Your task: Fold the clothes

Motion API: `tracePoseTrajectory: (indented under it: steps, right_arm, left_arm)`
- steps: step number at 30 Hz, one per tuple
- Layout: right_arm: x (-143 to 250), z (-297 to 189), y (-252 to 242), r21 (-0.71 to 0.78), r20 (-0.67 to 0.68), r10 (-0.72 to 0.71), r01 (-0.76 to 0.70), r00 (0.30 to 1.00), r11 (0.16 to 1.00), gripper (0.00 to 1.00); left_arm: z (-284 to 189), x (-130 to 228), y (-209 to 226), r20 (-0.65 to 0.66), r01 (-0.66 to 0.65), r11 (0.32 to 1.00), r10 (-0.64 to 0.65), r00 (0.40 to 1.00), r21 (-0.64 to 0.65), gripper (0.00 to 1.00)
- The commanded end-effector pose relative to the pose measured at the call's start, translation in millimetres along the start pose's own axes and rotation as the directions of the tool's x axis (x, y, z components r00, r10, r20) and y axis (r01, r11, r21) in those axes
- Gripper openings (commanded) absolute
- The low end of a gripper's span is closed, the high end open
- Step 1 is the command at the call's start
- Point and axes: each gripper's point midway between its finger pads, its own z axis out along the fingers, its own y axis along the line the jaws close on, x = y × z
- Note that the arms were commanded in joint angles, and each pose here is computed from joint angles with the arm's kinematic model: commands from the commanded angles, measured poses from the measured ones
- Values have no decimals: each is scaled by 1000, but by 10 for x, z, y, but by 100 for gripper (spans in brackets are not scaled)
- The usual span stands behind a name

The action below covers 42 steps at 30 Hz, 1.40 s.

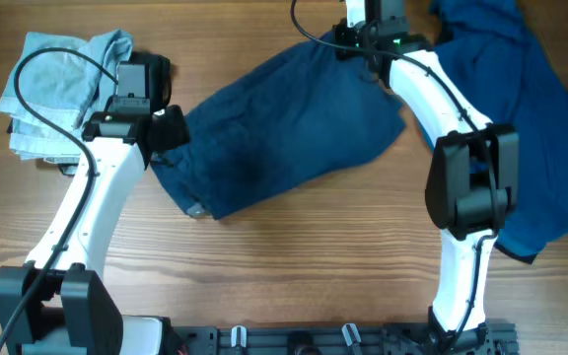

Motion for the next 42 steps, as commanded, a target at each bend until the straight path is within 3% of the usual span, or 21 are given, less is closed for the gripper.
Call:
tracePoseTrajectory:
  steps: [1, 4, 5, 6, 8, 9, 13, 19, 28, 33, 35, 36, 39, 42]
  right_arm:
    - [301, 273, -190, 93, -60, 53, -48, 997, 995, 100]
    - [292, -76, -356, 115, -138, 110, -95, 984, 989, 100]
    - [312, -258, -406, 95, -188, 133, -117, 973, 989, 100]
    - [351, -433, -462, 70, -238, 159, -147, 958, 987, 100]
    - [619, -700, -625, 33, -360, 214, -217, 908, 976, 100]
    - [731, -760, -665, 25, -399, 225, -234, 889, 972, 100]
    - [1103, -906, -822, 38, -507, 248, -266, 826, 963, 100]
    - [1286, -797, -780, -39, -551, 133, -184, 824, 982, 97]
    - [1675, -503, -537, -315, -556, -148, -42, 818, 948, 92]
    - [1854, -353, -490, -338, -571, -164, -48, 804, 940, 86]
    - [1929, -302, -488, -338, -582, -159, -59, 797, 939, 77]
    - [1950, -295, -486, -331, -591, -146, -73, 794, 941, 68]
    - [1946, -316, -549, -184, -648, 34, -199, 761, 963, 4]
    - [1689, -539, -564, -89, -640, 172, -293, 749, 952, 4]
  left_arm:
    - [-74, -66, -21, 21, -1, 1000, 1, 1000, 15, 4]
    - [-73, -5, 1, -5, -2, 1000, 2, 1000, 6, 8]
    - [-74, 32, 15, -19, 1, 1000, -1, 1000, 0, 22]
    - [-76, 68, 27, -34, 2, 1000, -2, 999, -4, 47]
    - [-85, 207, 22, -94, -1, 1000, 2, 996, 7, 70]
    - [-88, 245, 8, -111, -1, 1000, 3, 994, 17, 73]
    - [-90, 245, -35, -113, 2, 999, 3, 994, 41, 75]
    - [-90, 234, -86, -112, 4, 998, 3, 994, 69, 77]
    - [-87, 165, -112, -84, 1, 997, 5, 996, 79, 83]
    - [-84, 134, -125, -71, 2, 996, 4, 997, 84, 84]
    - [-84, 132, -125, -70, 2, 996, 4, 998, 84, 84]
    - [-84, 132, -125, -70, 2, 996, 4, 998, 84, 84]
    - [-84, 133, -124, -71, 2, 996, 4, 997, 84, 84]
    - [-85, 143, -122, -75, 2, 997, 4, 997, 83, 84]
